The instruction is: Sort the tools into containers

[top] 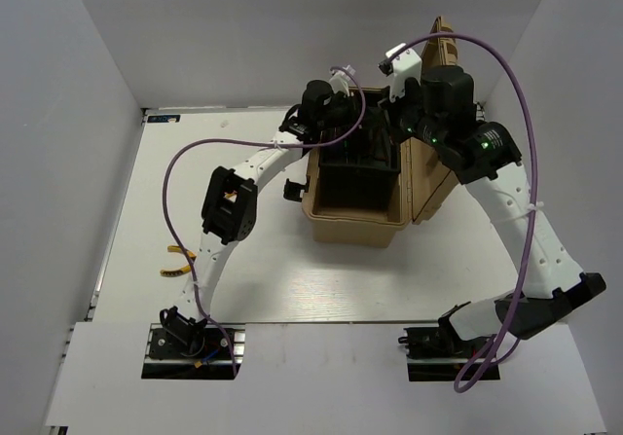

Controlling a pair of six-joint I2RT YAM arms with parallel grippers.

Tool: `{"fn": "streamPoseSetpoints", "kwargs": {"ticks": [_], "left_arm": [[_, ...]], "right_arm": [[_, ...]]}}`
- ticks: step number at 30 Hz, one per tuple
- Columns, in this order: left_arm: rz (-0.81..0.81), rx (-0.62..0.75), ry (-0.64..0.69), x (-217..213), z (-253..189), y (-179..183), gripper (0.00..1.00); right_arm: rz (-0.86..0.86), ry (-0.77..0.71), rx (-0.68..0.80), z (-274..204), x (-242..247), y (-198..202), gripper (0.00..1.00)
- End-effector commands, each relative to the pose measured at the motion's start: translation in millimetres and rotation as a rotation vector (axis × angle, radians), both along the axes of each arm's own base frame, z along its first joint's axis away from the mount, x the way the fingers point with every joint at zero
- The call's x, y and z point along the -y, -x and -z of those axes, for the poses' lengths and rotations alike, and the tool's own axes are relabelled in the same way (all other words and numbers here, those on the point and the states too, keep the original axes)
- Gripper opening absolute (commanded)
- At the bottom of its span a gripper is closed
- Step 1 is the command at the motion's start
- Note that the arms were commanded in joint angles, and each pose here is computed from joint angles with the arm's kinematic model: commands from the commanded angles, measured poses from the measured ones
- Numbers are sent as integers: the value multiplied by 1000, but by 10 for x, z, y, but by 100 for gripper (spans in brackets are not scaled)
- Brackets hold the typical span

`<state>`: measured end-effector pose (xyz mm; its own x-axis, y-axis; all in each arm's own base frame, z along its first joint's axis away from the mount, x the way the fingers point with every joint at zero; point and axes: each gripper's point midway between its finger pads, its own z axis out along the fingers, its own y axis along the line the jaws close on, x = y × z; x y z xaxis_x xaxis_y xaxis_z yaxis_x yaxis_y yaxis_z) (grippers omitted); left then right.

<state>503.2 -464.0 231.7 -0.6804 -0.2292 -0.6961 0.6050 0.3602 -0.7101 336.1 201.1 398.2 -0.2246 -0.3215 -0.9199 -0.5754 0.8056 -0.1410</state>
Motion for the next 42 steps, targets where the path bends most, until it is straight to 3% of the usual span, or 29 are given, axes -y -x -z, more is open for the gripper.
{"fn": "streamPoseSetpoints", "kwargs": {"ticks": [1,4,7,12,14,15,16,17,18,20,21,22,23,26,27,28,29,30,32,34,42], "left_arm": [[-26,77,72,7,-581,28,7],[-52,52,42,-17,-486,-6,44],[-65,71,28,-13,-559,26,67],[-64,134,50,-85,-969,123,67],[-99,194,34,-257,-1273,176,50],[-109,166,-17,-327,-1153,225,38],[-136,174,-47,-471,-1187,239,25],[-196,212,-116,-624,-1174,227,4],[-251,223,-171,-903,-1241,345,0],[-415,232,-373,-1432,-1031,339,0],[-452,189,-471,-1632,-735,424,0],[-506,193,-512,-1901,-810,494,0],[-589,127,-639,-2268,-565,507,0],[-644,-34,-919,-2926,157,734,20],[-665,-112,-998,-3219,467,840,37],[-677,-145,-1030,-3363,603,918,44],[-714,-151,-1010,-3486,585,954,50],[-726,-212,-1035,-3714,841,1074,57],[-745,-225,-997,-3851,921,1111,61],[-757,-280,-1015,-4069,1103,1200,62],[-685,-412,-1045,-4361,1732,1182,56]], "right_arm": [[5,-18,24,-61,33,19,0],[4,-15,15,-13,27,11,0],[-4,-18,15,2,9,24,0],[-24,-15,9,27,23,84,0],[-93,-18,4,29,-52,155,3],[-116,-9,-11,66,-65,204,9],[-182,2,0,52,-103,273,12],[-258,0,-23,102,-183,384,14],[-297,16,-26,149,-201,429,17],[-443,5,-65,247,-338,642,12],[-483,-1,-97,336,-385,705,4],[-501,-8,-112,372,-411,738,0],[-521,-25,-128,407,-470,730,0],[-575,-50,-197,575,-601,759,0],[-588,-55,-212,611,-648,766,0],[-595,-58,-224,638,-684,761,0],[-607,-56,-250,713,-737,739,9],[-618,-57,-248,700,-767,745,13],[-643,-60,-266,735,-828,749,25],[-688,-58,-281,798,-902,770,30],[-732,-46,-318,982,-981,752,29]]}}
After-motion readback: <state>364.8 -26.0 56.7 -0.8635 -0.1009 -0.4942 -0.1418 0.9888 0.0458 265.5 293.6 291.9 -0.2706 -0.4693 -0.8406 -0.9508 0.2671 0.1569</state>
